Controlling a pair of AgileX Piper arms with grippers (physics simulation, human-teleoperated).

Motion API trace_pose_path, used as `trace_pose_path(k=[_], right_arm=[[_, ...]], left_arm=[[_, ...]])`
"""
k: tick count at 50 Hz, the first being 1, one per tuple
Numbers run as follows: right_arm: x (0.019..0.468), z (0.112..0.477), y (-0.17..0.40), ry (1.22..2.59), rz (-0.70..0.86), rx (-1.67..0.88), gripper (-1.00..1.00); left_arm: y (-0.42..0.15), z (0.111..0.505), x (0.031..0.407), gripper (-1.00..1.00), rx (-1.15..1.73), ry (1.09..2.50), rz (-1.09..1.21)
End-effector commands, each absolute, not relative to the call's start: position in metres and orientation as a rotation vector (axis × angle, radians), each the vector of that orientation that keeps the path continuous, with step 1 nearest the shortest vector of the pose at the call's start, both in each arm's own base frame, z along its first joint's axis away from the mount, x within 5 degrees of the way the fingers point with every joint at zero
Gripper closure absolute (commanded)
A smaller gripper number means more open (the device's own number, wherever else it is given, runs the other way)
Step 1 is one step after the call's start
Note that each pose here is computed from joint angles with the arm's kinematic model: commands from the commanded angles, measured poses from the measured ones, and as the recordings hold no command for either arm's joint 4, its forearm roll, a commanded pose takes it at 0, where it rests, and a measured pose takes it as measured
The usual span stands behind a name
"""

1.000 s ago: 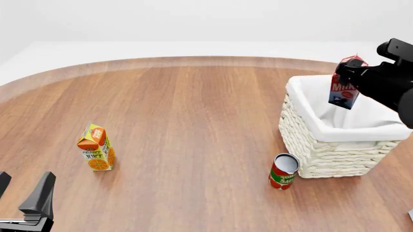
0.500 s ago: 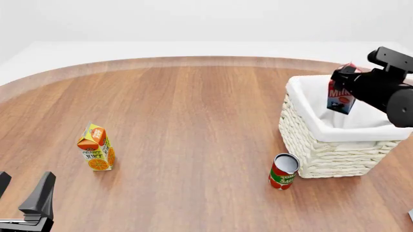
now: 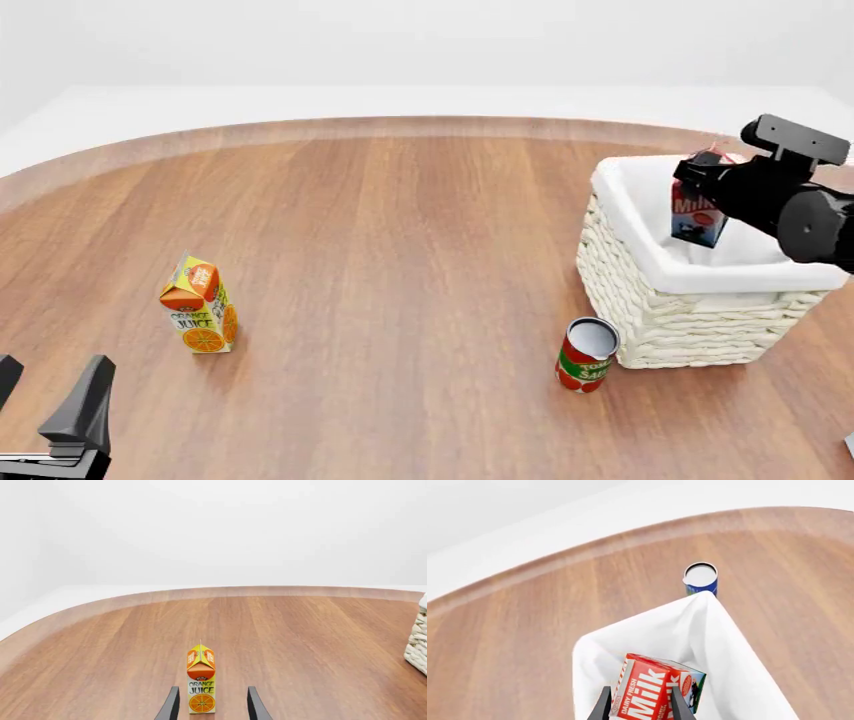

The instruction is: Pick the milk and place it in the basket.

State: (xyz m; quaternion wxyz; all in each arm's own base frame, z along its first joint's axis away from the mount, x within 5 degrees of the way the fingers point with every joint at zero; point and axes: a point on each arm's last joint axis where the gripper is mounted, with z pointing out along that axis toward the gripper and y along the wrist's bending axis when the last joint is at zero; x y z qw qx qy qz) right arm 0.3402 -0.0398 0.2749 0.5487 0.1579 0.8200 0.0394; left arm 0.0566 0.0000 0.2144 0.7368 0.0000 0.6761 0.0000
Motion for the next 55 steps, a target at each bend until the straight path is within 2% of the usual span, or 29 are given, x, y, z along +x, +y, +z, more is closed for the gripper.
trace_pose_path(k=[1, 23, 49, 50, 55], right_arm=[[0.352, 0.273, -0.042, 1.931, 0.082, 0.356, 1.00], [0.366, 0.244, -0.041, 1.987, 0.094, 0.373, 1.00], [0.367, 0.239, -0.045, 2.003, 0.083, 0.378, 1.00], [0.367, 0.239, -0.039, 2.005, 0.098, 0.372, -1.00], [0.367, 0.241, -0.042, 2.001, 0.087, 0.371, -1.00]], left_arm=[[0.000, 0.214, 0.057, -1.00, 0.000, 1.485, 0.000], [0.000, 0.214, 0.057, -1.00, 0.000, 1.485, 0.000], [0.000, 0.214, 0.057, -1.00, 0.000, 1.485, 0.000], [0.000, 0.214, 0.057, -1.00, 0.000, 1.485, 0.000], [0.000, 0.214, 0.057, -1.00, 0.000, 1.485, 0.000]])
